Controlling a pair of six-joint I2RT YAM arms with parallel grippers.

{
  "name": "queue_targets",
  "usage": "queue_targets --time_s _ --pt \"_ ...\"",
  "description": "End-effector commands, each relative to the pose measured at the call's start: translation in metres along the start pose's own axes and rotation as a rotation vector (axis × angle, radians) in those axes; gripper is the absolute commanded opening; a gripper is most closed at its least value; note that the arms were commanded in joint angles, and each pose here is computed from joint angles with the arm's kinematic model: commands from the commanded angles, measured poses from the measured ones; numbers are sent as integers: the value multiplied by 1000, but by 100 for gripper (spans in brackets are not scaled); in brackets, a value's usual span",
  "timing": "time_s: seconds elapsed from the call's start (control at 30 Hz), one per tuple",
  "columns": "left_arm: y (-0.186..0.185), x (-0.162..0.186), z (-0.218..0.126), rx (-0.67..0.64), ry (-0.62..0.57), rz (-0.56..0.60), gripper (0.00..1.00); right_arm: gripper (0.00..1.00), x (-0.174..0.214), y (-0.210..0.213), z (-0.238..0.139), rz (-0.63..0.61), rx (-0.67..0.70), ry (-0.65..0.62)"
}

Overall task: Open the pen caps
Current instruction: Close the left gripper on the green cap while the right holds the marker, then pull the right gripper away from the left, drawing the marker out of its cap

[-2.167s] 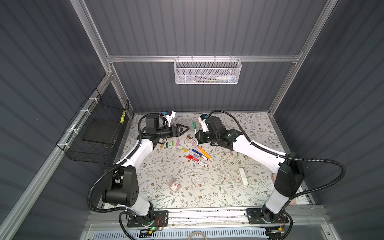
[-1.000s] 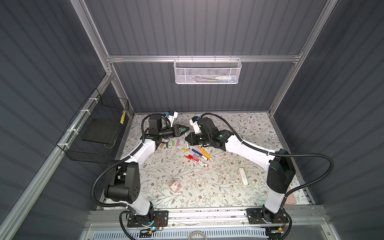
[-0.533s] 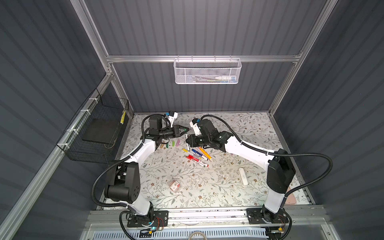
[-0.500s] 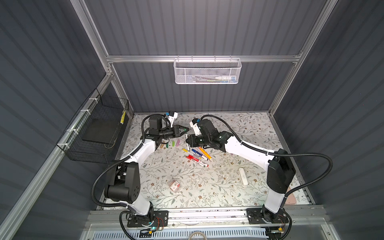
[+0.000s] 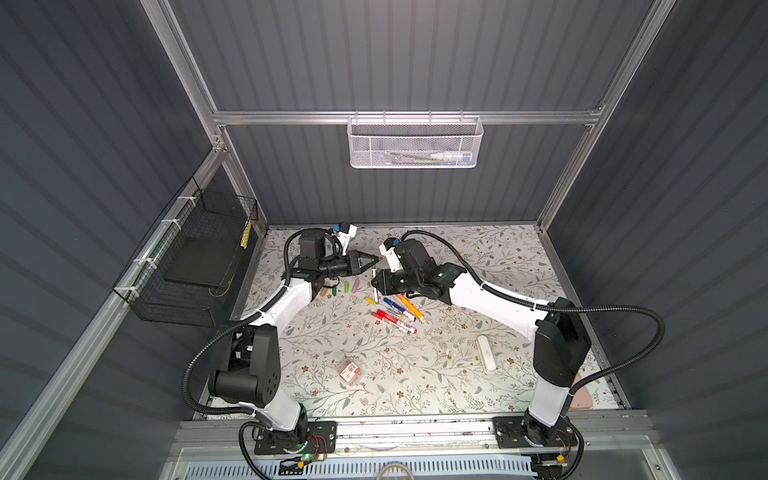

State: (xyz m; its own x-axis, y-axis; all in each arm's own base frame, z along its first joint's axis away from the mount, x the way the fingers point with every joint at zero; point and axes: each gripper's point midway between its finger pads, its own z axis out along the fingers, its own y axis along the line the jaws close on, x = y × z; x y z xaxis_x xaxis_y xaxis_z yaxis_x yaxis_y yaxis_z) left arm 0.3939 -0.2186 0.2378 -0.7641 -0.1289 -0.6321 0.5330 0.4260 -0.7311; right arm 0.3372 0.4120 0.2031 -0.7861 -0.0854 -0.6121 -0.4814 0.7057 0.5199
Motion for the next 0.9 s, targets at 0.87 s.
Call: queue_targets --time_s 0.87 --pt "4 -27 -14 -33 -52 3 0 0 55 1 22 63 -33 69"
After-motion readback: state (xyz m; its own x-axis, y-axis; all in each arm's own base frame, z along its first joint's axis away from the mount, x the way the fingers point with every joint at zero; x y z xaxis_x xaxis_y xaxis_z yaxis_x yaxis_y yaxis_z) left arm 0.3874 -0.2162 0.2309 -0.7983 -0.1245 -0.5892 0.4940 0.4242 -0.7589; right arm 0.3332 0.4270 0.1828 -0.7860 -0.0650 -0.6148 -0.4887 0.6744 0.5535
